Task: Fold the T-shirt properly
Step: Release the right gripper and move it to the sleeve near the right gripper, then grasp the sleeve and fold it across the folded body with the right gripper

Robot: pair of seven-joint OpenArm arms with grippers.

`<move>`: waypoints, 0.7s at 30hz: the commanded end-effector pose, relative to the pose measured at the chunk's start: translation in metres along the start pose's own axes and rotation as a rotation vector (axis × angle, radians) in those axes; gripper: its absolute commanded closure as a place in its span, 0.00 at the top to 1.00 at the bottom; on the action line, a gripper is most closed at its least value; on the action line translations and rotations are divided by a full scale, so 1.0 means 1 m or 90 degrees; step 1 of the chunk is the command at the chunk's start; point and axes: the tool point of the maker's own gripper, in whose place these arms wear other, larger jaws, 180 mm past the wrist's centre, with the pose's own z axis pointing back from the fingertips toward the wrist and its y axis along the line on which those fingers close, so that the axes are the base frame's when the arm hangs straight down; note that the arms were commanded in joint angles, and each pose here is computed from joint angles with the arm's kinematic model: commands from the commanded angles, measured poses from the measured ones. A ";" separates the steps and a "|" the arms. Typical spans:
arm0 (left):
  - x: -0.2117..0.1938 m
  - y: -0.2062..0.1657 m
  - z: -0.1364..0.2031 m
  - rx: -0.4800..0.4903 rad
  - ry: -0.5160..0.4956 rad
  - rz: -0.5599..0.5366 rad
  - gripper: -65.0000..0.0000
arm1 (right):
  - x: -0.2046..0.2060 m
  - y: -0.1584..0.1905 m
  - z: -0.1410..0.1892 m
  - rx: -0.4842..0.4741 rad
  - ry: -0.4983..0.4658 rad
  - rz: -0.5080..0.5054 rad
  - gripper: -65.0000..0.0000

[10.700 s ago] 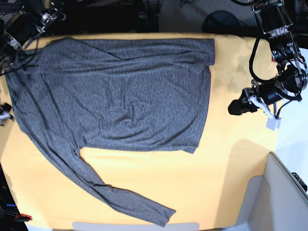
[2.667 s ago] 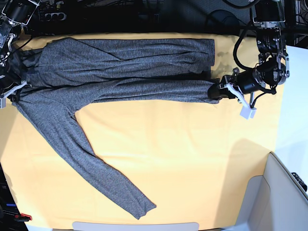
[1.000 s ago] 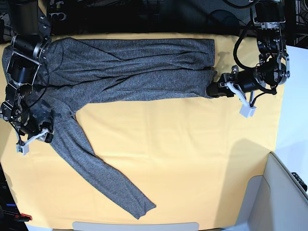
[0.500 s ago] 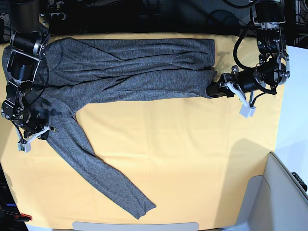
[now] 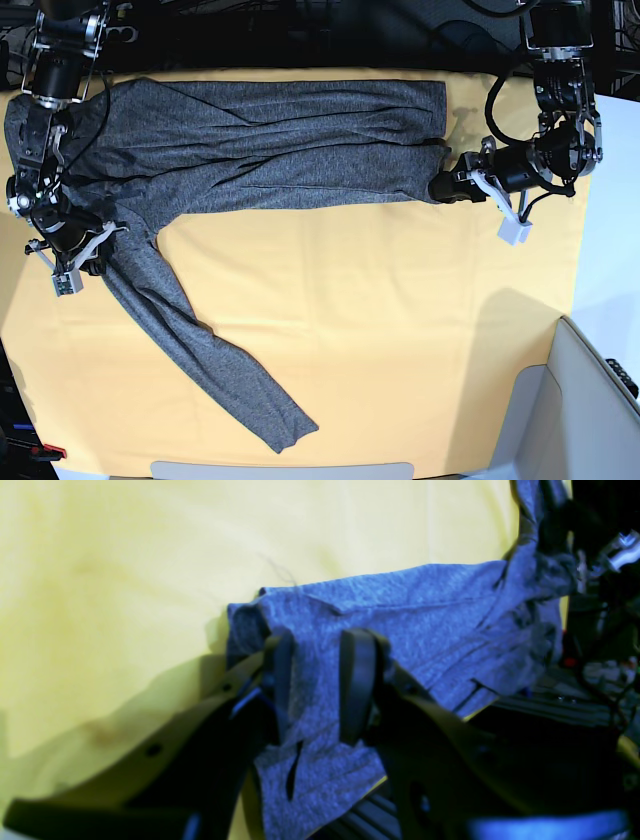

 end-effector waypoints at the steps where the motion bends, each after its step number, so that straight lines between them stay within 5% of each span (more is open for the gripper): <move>1: 0.012 -0.005 0.006 -0.007 -0.019 -0.015 0.25 | 0.022 -0.001 0.012 -0.004 -0.046 0.024 0.00; 10: 0.012 -0.005 0.006 -0.007 -0.020 -0.015 0.25 | 0.027 0.063 0.080 0.041 -0.097 0.143 0.00; 21: 0.012 -0.004 0.006 -0.007 -0.022 -0.014 0.25 | -0.012 0.082 0.119 0.062 -0.049 0.161 0.00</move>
